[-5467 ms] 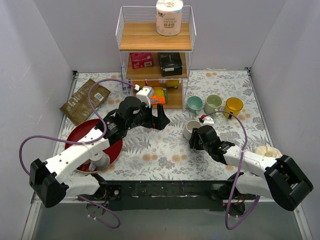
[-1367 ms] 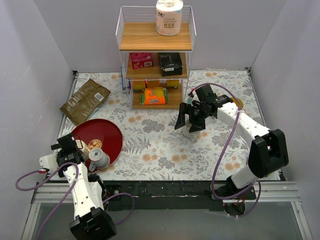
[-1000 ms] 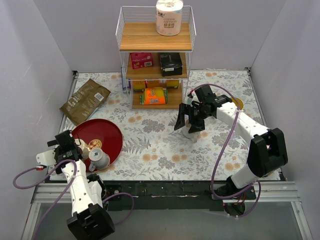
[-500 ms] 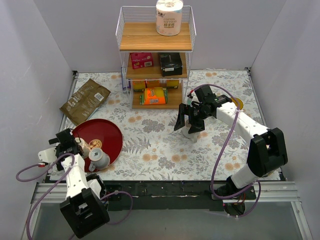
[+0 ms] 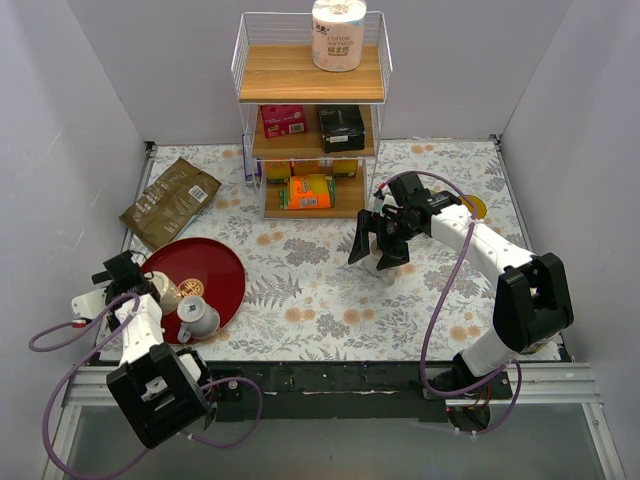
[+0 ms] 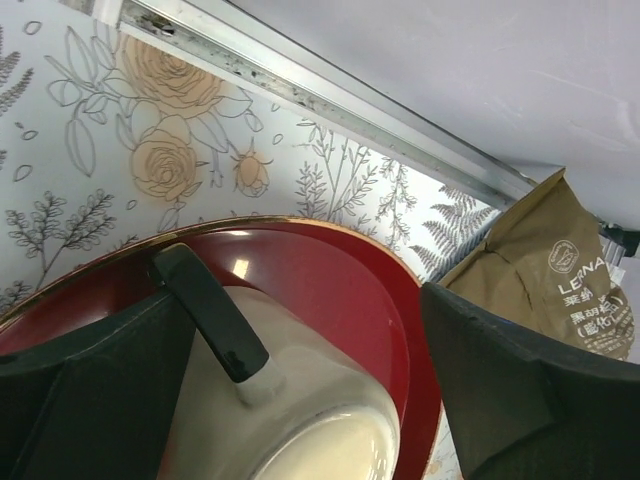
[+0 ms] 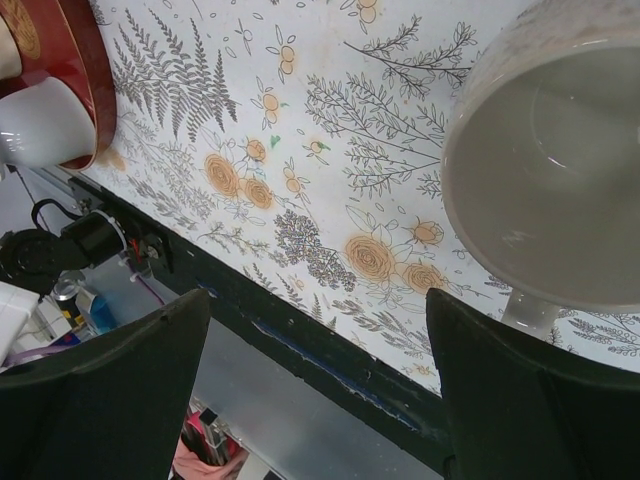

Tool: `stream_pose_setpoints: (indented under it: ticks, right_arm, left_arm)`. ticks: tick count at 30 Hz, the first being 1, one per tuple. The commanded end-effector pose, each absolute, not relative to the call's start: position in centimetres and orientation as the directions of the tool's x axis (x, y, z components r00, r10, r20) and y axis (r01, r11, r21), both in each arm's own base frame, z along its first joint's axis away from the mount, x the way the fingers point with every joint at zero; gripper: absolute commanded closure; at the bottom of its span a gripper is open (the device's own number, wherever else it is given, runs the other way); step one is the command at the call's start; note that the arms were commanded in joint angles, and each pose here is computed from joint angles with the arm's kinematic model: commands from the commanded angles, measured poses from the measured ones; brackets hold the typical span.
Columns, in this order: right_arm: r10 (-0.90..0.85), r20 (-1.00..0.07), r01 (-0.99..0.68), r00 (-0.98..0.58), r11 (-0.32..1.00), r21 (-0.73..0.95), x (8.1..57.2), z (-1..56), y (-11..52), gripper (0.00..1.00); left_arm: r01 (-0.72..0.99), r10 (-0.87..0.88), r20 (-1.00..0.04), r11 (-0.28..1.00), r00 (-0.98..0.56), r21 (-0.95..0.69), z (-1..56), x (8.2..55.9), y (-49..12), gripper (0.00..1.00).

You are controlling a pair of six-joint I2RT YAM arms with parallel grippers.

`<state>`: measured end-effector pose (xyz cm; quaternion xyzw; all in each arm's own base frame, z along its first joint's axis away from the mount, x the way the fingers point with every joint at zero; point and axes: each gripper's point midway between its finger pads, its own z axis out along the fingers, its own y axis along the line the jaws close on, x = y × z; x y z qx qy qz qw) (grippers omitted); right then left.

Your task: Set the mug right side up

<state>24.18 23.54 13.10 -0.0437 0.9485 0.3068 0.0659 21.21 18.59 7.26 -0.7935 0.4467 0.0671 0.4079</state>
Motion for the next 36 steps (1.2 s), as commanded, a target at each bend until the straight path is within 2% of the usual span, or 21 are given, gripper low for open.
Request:
stream_pose_setpoints:
  ticks: [1, 3, 10, 25, 30, 36]
  right_arm:
    - [-0.069, -0.149, -0.144, -0.987, 0.795, 0.589, 23.9, 12.9, 23.9, 0.05]
    - [-0.069, -0.148, -0.144, -0.987, 0.793, 0.591, 23.8, 12.9, 23.9, 0.05]
    - [-0.074, -0.147, -0.148, -0.986, 0.790, 0.595, 23.8, 12.7, 24.0, 0.05]
    - [-0.084, -0.128, -0.144, -0.988, 0.783, 0.605, 23.2, 11.9, 24.0, 0.05]
    - [-0.084, -0.123, -0.142, -0.989, 0.781, 0.608, 23.2, 11.8, 24.1, 0.05]
    - [-0.082, -0.122, -0.140, -0.989, 0.782, 0.607, 23.2, 11.8, 24.1, 0.06]
  left_arm:
    - [-0.089, -0.296, 0.138, -0.640, 0.945, -0.764, 12.2, 24.7, 21.2, 0.14]
    - [-0.093, -0.314, 0.158, -0.656, 0.936, -0.749, 13.0, 25.6, 21.1, 0.20]
    - [-0.141, -0.324, 0.149, -0.720, 0.934, -0.680, 12.9, 26.7, 20.6, 0.28]
    - [-0.315, -0.384, 0.046, -0.813, 0.922, -0.489, 10.0, 27.6, 19.4, 0.30]
    - [-0.382, -0.418, 0.019, -0.845, 0.908, -0.373, 9.2, 28.4, 18.8, 0.43]
    - [-0.412, -0.442, 0.018, -0.850, 0.897, -0.329, 7.8, 28.6, 18.2, 0.44]
